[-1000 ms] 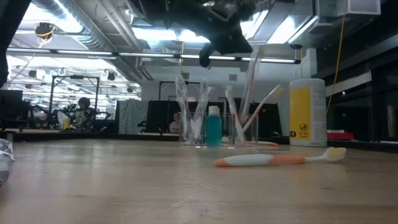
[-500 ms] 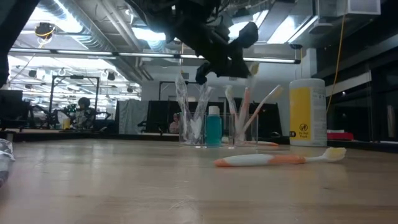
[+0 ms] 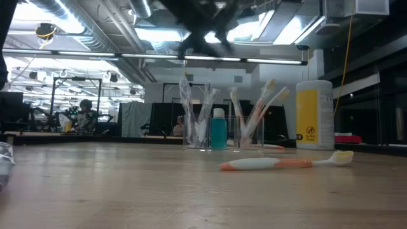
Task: Pick & Place toothbrushing station
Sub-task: Put the purple toothbrush into the left section of the transparent organizer
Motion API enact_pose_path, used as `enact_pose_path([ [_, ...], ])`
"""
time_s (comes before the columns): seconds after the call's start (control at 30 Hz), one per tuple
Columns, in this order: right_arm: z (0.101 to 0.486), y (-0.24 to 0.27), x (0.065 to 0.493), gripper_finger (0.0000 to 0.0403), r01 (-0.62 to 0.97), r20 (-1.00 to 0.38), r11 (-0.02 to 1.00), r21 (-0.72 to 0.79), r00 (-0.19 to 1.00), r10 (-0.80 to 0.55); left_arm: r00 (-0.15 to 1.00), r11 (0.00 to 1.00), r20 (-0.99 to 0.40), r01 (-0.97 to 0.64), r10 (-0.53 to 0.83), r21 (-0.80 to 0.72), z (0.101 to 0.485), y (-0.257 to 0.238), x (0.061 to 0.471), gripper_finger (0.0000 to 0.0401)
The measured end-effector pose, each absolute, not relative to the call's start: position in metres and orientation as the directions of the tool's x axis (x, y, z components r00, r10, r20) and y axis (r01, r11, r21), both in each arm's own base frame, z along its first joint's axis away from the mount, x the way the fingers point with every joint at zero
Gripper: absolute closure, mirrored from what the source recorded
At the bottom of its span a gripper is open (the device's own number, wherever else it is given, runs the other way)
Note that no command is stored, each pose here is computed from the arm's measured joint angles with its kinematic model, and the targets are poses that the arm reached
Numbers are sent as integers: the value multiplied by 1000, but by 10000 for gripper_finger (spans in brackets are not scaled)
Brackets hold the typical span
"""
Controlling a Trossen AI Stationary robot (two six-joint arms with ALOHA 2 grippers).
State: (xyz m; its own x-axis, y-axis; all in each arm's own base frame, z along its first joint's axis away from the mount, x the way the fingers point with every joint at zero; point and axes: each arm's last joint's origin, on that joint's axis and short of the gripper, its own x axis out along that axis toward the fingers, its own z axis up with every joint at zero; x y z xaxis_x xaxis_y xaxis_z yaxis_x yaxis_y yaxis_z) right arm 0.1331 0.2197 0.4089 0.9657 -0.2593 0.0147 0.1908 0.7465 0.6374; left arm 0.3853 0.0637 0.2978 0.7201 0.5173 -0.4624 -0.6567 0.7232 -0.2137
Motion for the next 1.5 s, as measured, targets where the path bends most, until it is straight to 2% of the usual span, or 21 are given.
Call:
enact_pose_path([
  [0.1, 409, 220, 133, 167, 197, 14, 753, 628, 964, -264, 585, 690, -695, -702, 419, -174, 278, 47, 365, 241],
  [0.17, 409, 220, 133, 167, 197, 15, 754, 627, 964, -265, 517, 671, -787, -718, 336, -185, 273, 22, 356, 249],
  [0.27, 409, 220, 133, 167, 200, 15, 754, 626, 964, -267, 343, 620, -904, -775, 255, -120, 260, -25, 334, 258],
  [0.37, 409, 219, 133, 167, 211, 13, 750, 626, 960, -281, 290, 513, -929, -848, 231, -137, 248, -69, 320, 259],
  [0.5, 409, 218, 133, 167, 230, 11, 746, 625, 953, -303, 280, 282, -950, -930, 134, -235, 240, -118, 302, 253],
  [0.7, 409, 218, 133, 167, 233, 11, 746, 624, 952, -307, 224, 24, -967, -975, 118, -223, 228, -174, 273, 242],
  [0.77, 410, 218, 132, 167, 232, 12, 743, 628, 952, -307, 171, 16, -982, -985, 81, -170, 224, -186, 264, 239],
  [0.9, 410, 218, 132, 167, 226, 13, 739, 635, 953, -303, 144, 9, -989, -990, 48, -143, 218, -197, 260, 235],
  [1.13, 411, 218, 133, 167, 212, 16, 730, 650, 956, -292, 61, -24, -989, -998, 135, -65, 190, -191, 273, 232],
  [1.5, 415, 218, 132, 167, 195, 23, 709, 678, 958, -286, 25, -37, -991, -999, 129, -30, 162, -200, 281, 232],
])
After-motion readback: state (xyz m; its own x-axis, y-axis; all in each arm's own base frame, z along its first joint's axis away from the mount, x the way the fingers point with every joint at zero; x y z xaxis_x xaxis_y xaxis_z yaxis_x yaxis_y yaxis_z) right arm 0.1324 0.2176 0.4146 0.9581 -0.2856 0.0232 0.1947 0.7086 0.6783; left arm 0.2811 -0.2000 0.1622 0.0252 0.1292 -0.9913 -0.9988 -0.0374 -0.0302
